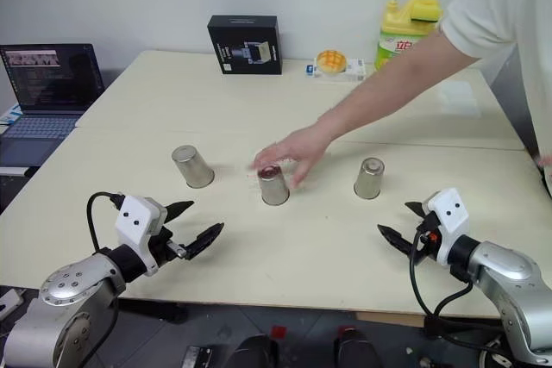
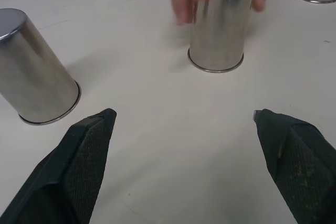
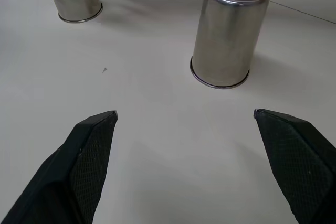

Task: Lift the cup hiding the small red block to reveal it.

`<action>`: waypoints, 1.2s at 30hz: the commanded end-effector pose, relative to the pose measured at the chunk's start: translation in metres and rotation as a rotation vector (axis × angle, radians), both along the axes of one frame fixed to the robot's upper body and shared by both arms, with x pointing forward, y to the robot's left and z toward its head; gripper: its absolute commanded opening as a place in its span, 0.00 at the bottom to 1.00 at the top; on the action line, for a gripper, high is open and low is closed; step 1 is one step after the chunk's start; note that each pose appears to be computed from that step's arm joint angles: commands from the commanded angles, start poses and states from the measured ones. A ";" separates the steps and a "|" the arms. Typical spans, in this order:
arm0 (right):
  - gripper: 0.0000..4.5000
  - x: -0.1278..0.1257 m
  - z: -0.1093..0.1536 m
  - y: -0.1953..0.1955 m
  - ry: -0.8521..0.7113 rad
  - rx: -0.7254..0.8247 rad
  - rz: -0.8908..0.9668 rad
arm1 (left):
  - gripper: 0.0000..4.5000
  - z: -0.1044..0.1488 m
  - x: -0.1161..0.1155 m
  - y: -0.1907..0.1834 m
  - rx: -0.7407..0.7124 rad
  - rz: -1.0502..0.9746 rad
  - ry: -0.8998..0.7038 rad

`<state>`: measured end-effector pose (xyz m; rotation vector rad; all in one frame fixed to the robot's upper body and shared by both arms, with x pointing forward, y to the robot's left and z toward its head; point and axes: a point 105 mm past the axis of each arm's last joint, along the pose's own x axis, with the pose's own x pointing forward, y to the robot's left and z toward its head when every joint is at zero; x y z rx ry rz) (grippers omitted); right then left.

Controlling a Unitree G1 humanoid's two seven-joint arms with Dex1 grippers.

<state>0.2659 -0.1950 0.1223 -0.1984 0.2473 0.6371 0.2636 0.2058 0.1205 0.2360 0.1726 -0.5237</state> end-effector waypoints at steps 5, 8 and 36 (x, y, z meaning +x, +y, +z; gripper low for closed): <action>0.98 -0.001 0.007 0.002 -0.035 -0.003 0.014 | 1.00 0.012 0.002 -0.001 0.021 -0.023 -0.050; 0.98 0.000 0.007 0.003 -0.038 0.000 0.014 | 1.00 0.013 0.003 -0.001 0.022 -0.024 -0.053; 0.98 0.005 0.010 0.002 -0.052 -0.009 0.018 | 1.00 0.018 0.006 -0.002 0.029 -0.032 -0.065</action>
